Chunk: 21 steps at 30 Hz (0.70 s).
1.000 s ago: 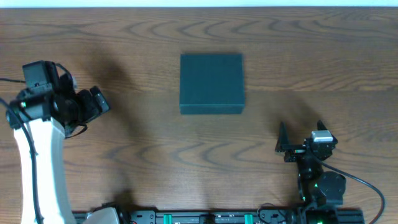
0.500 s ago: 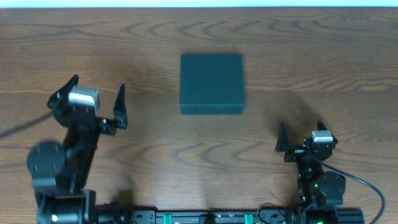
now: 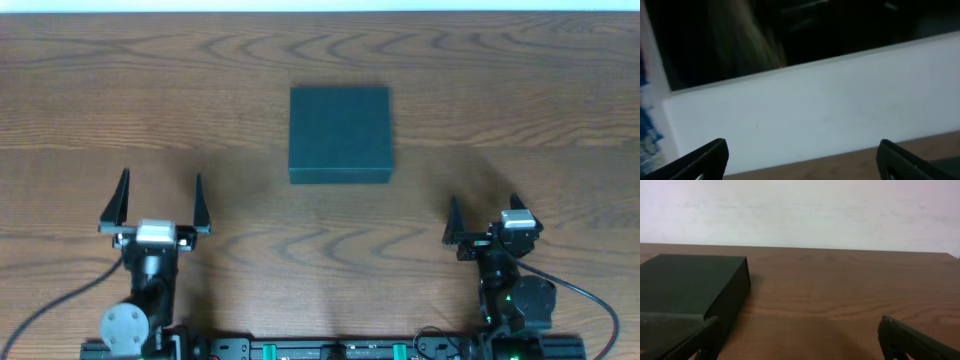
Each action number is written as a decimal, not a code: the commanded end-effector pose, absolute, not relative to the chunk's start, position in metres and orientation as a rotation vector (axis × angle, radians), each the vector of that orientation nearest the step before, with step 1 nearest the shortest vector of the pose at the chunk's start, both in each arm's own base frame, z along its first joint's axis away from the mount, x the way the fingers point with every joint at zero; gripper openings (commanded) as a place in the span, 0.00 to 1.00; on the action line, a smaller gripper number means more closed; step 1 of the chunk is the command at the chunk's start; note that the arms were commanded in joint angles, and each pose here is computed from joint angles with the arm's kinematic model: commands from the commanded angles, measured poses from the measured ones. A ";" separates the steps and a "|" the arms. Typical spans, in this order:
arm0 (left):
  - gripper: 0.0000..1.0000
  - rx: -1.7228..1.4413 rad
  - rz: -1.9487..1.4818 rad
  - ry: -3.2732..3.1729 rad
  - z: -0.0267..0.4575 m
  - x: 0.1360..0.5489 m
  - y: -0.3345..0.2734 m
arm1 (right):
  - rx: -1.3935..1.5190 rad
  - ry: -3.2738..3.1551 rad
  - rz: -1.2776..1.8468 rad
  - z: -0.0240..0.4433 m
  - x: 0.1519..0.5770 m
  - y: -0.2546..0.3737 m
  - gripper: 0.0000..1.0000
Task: Pack container
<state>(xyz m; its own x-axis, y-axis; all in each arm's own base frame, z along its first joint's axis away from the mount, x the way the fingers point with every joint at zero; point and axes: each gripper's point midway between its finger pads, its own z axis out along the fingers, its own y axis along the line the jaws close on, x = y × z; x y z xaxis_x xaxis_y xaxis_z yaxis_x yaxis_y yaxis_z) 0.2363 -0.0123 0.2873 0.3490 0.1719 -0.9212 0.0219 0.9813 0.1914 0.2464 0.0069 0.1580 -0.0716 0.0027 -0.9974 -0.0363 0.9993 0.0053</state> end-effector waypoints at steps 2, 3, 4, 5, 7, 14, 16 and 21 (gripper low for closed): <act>0.95 0.137 0.120 1.203 0.269 0.234 -0.004 | -0.018 1.642 0.024 0.157 0.246 0.005 0.99; 0.95 0.137 0.120 1.208 0.263 0.234 -0.004 | -0.018 1.642 0.024 0.157 0.246 0.005 0.99; 0.95 0.138 0.118 1.223 0.257 0.235 -0.004 | -0.018 1.642 0.024 0.157 0.246 0.005 0.99; 0.95 0.135 0.118 1.248 0.252 0.236 -0.003 | -0.018 1.642 0.024 0.157 0.246 0.005 0.99; 0.95 0.124 0.118 1.292 0.241 0.237 -0.001 | -0.018 1.642 0.024 0.157 0.246 0.005 0.99; 0.95 0.121 0.096 1.431 0.208 0.244 -0.001 | -0.018 1.642 0.024 0.157 0.246 0.005 0.99; 0.95 0.120 0.091 1.490 0.193 0.246 -0.001 | -0.018 1.642 0.024 0.157 0.246 0.005 0.99; 0.95 0.123 0.065 1.685 0.146 0.245 -0.002 | -0.018 1.642 0.024 0.157 0.246 0.005 0.99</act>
<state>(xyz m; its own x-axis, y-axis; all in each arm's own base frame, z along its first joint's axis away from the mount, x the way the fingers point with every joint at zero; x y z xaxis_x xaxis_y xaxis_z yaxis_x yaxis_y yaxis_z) 0.2465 -0.0013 0.1572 -0.0692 0.1355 -0.9884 0.0364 0.9904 0.1332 0.2464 0.0069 0.1582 -0.0708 0.0031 -0.9975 -0.0363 0.9993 0.0057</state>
